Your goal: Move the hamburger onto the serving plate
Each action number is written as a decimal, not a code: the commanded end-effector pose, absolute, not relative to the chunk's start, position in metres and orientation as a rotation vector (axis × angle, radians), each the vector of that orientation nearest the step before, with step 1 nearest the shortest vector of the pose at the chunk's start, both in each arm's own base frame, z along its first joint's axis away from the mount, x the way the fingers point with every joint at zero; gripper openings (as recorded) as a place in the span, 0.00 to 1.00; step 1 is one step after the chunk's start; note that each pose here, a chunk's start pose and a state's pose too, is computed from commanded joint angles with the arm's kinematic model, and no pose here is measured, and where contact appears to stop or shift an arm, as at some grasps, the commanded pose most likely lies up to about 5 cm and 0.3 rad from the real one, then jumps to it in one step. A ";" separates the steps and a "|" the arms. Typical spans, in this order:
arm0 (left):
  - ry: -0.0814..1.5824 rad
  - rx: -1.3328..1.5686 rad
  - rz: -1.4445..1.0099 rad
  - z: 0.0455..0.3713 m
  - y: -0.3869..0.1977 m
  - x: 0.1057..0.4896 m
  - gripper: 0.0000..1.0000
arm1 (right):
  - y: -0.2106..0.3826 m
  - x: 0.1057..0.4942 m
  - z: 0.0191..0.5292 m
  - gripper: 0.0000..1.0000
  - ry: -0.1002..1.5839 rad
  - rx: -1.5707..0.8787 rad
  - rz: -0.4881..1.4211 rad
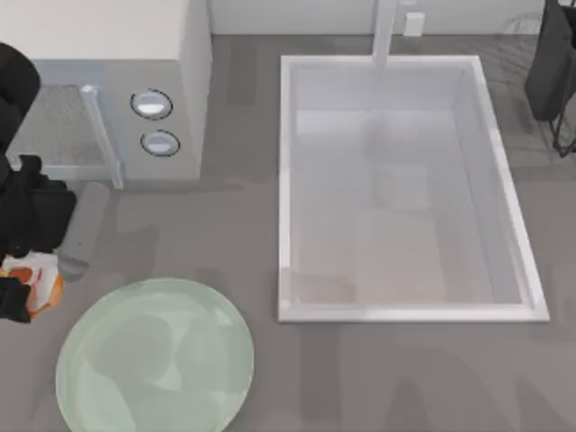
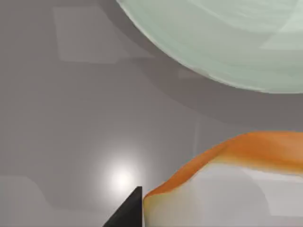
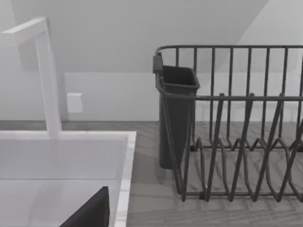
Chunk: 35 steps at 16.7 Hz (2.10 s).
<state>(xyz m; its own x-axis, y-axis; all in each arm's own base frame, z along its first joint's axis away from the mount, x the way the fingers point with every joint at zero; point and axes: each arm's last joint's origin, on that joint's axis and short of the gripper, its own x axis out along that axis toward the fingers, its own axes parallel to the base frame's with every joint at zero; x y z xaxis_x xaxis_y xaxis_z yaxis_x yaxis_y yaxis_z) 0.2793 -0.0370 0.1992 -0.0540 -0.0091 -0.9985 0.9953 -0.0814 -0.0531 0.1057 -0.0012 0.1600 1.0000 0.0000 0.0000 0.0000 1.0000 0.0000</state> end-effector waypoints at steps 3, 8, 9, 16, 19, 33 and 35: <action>0.969 1.518 -1.616 0.197 -0.068 0.271 0.00 | -0.001 0.106 0.160 1.00 0.000 0.000 0.000; 0.497 1.909 -2.018 0.195 -0.110 0.251 0.00 | -0.001 0.106 0.160 1.00 0.000 0.000 0.000; 0.403 1.968 -2.076 0.195 -0.117 0.246 0.00 | -0.001 0.106 0.160 1.00 0.000 0.000 0.000; -0.013 2.188 -2.277 0.194 -0.141 0.227 0.00 | -0.001 0.106 0.160 1.00 0.000 0.000 0.000; -0.013 2.188 -2.277 0.194 -0.141 0.227 0.00 | -0.001 0.106 0.160 1.00 0.000 0.000 0.000; -0.013 2.188 -2.277 0.149 -0.141 0.228 0.00 | -0.001 0.106 0.160 1.00 0.000 0.000 0.000; -0.013 2.188 -2.277 0.149 -0.141 0.228 0.15 | -0.001 0.106 0.160 1.00 0.000 0.000 0.000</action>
